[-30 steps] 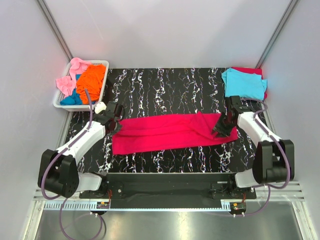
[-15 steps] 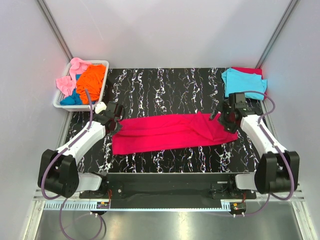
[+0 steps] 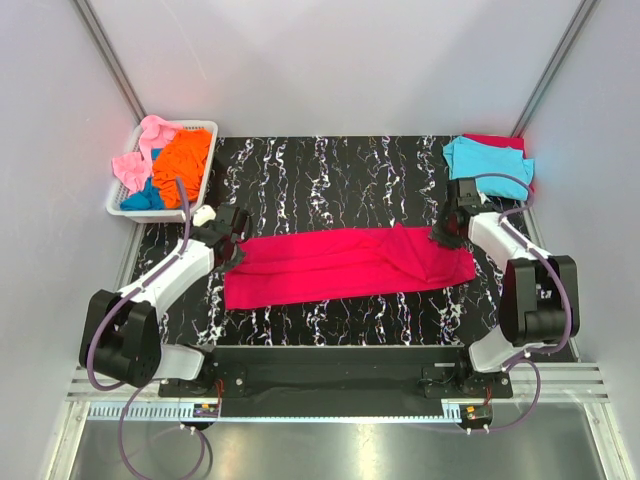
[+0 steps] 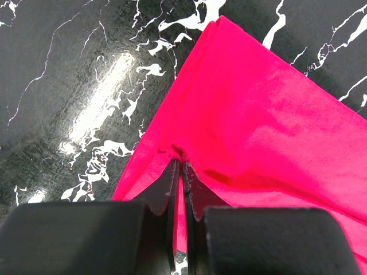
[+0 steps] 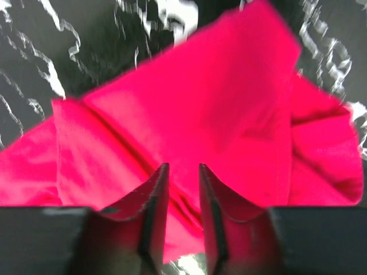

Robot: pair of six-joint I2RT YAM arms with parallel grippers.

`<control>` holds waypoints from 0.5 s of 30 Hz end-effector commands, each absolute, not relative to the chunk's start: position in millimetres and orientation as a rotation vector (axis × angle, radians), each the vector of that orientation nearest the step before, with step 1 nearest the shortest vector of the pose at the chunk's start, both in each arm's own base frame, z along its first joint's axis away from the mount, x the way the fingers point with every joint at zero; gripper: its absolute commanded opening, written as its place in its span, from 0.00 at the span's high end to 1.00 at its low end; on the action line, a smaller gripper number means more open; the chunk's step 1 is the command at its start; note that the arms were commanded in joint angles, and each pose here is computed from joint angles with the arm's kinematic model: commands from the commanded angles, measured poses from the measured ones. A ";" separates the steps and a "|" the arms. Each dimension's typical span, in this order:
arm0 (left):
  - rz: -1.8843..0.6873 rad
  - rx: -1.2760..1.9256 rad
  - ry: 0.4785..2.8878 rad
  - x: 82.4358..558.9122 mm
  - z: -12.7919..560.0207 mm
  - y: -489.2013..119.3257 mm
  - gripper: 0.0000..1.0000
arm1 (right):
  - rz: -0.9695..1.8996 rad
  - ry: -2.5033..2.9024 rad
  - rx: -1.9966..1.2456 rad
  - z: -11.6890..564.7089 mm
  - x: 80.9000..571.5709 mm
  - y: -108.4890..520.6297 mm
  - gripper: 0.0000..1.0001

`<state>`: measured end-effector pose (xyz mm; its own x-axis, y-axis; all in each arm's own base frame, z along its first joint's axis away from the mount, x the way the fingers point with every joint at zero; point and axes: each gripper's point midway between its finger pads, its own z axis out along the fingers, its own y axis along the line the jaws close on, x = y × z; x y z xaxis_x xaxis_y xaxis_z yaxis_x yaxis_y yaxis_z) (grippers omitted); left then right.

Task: Fold and stack the t-shirts
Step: Fold the tshirt

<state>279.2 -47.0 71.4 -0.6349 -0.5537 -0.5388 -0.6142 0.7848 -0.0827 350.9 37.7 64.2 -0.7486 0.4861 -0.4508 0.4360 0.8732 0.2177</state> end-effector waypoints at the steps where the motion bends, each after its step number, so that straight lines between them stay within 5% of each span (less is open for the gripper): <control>1: 0.088 -0.852 2.363 298.0 88.8 -53.7 0.93 | 0.042 2.412 0.668 88.3 383.1 17.4 0.72; 4: 0.084 -0.848 2.367 297.3 88.1 -54.2 0.93 | 0.083 2.420 0.674 88.1 390.3 15.8 0.89; 7: 0.083 -0.845 2.364 298.0 88.9 -54.1 0.93 | 0.191 2.441 0.624 89.7 395.0 31.4 0.91; 15: 0.084 -0.846 2.366 296.9 86.7 -54.1 0.93 | 0.480 2.486 0.483 82.9 397.1 71.7 0.49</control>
